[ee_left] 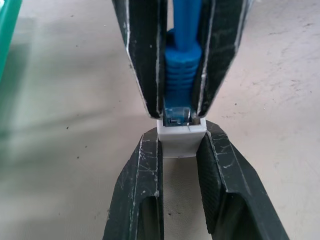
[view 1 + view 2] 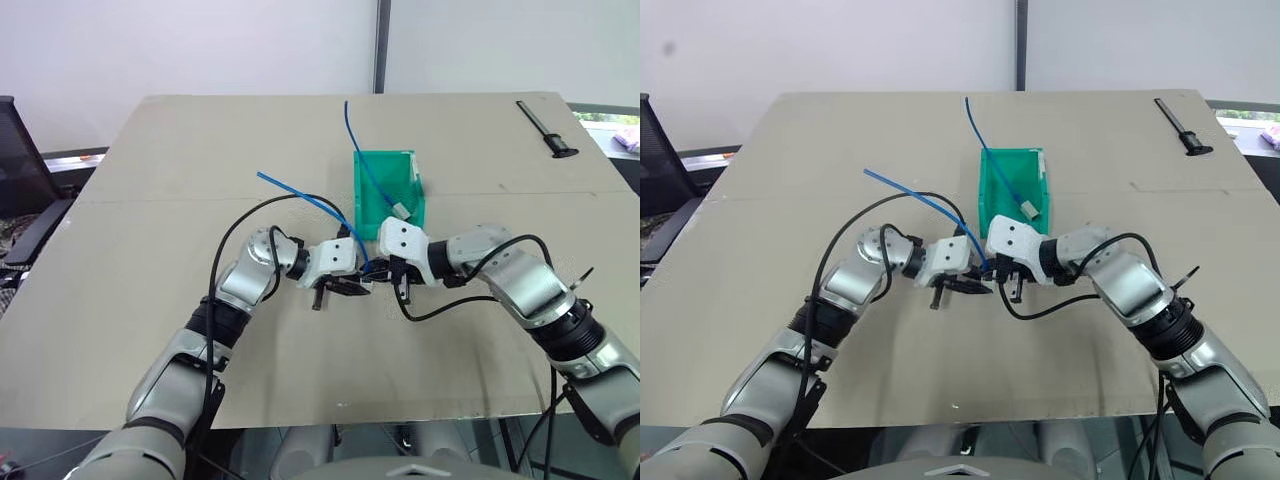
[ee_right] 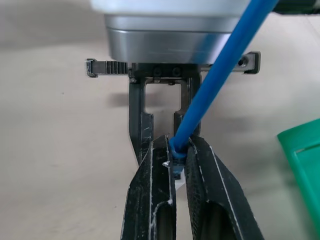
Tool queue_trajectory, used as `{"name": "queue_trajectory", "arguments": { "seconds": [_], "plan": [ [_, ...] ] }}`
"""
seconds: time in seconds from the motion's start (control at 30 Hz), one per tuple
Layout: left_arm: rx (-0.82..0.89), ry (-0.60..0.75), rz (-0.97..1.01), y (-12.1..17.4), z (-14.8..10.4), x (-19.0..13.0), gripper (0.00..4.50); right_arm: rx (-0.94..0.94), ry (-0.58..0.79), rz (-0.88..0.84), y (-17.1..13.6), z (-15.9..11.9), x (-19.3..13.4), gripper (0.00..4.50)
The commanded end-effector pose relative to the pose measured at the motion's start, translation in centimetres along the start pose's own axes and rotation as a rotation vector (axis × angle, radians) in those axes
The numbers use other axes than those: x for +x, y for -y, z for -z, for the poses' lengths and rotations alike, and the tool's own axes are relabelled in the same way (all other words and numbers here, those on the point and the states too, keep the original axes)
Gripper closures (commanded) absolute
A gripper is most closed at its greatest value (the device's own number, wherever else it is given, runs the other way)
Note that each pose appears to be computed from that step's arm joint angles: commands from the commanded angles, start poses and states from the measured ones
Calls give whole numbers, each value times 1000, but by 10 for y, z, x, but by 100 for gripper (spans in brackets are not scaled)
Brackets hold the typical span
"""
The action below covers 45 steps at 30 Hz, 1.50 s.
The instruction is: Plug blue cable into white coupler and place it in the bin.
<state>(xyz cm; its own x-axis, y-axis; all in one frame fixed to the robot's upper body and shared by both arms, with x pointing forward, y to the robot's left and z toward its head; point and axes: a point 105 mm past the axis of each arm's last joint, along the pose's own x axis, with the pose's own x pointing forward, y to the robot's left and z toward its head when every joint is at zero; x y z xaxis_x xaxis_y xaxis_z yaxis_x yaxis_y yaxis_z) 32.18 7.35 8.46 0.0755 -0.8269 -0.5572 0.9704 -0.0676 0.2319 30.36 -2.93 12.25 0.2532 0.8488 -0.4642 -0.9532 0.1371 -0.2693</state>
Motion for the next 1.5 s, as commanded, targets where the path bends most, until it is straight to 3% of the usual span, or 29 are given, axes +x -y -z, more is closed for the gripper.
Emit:
{"name": "queue_trajectory", "arguments": {
  "seconds": [0.03,0.17,0.27,0.3,0.5,0.67,0.8,0.93,0.97,1.0,1.1,1.2,1.33,1.5],
  "plan": [
    [18,71,-29,-2,-19,-3,415,64,148,205,25,-10,-19,350],
    [-58,109,-53,-2,-23,-11,415,41,293,296,28,-42,-51,160],
    [-125,147,-104,-6,-28,-22,415,9,368,321,12,-61,-78,24],
    [-153,164,-129,-9,-31,-26,415,-9,370,338,5,-63,-87,8],
    [-427,313,-243,-29,-65,-46,415,-21,251,635,-5,-39,-125,8],
    [-669,331,-308,-57,-93,-51,415,71,142,831,-23,-11,-143,8],
    [-708,290,-406,-87,-110,-40,415,128,136,902,-33,-7,-144,8],
    [-775,158,-510,-111,-99,-24,415,146,137,938,-36,-6,-144,8],
    [-775,149,-523,-118,-103,-23,315,147,137,948,-37,-6,-145,0],
    [-773,147,-529,-122,-107,-22,288,147,137,954,-37,-6,-145,0],
    [-778,156,-530,-128,-118,-29,120,149,142,969,-38,-6,-146,0],
    [-819,156,-497,-123,-118,-37,3,153,138,973,-39,-4,-146,0],
    [-810,271,-385,-98,-127,-56,3,165,143,963,-37,-1,-145,0],
    [-576,453,-423,-66,-115,-80,3,183,158,951,-33,7,-149,0]
  ]
}}
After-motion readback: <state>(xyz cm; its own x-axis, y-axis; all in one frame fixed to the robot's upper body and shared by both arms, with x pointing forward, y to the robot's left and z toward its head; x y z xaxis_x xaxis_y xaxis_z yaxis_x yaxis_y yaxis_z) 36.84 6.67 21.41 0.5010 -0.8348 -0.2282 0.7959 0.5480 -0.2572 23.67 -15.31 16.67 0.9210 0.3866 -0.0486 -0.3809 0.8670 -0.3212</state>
